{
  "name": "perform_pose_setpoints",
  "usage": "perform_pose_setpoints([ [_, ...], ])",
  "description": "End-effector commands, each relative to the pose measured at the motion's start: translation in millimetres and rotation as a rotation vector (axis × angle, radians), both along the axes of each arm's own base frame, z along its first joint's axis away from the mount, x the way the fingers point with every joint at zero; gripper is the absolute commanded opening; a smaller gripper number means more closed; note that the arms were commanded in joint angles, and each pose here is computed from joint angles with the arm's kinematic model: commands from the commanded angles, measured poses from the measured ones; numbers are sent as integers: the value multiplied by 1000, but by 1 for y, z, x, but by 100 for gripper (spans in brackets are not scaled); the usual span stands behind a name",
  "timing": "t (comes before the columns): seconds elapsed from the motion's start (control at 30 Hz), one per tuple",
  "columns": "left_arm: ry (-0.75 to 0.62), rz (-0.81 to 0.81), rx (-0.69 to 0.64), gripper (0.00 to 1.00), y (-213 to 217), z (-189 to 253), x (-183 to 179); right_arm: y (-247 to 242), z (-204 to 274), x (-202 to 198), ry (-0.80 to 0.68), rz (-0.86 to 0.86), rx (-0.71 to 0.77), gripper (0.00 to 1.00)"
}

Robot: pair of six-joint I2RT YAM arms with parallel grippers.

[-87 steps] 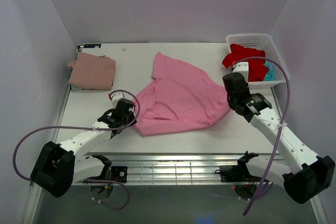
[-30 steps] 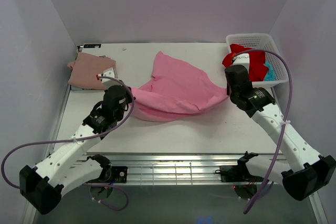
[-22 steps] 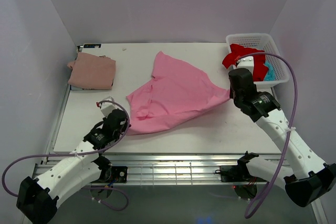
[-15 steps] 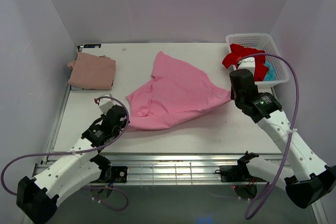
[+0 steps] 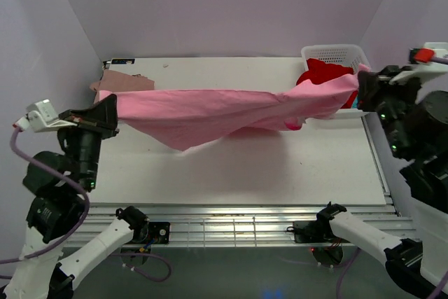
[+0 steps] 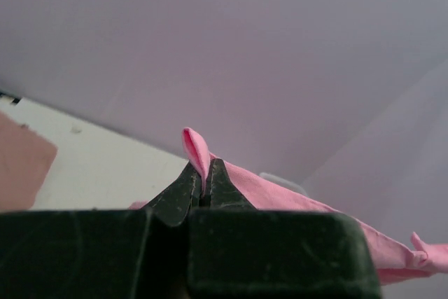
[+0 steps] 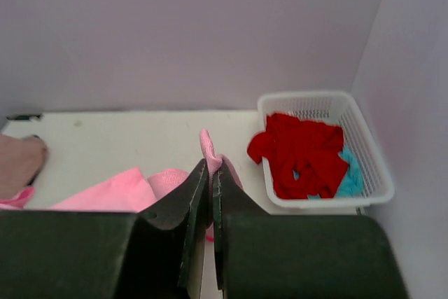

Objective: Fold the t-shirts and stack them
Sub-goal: Flatten out the tshirt

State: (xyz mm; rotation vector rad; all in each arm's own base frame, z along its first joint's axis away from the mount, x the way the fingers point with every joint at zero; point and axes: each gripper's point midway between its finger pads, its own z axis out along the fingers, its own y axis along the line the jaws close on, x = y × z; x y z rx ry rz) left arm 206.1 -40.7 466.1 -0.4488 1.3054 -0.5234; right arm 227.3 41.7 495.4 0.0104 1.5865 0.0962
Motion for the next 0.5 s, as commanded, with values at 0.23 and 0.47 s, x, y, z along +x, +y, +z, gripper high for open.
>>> perform_pose_setpoints([
  [0.23,-376,-395,135,0,-13,115,-131,-38,155,-166,-537,269,131,8],
  [0.47,-346,-368,228,0,-19,141,-157,-50,176,-191,-641,273,194,8],
])
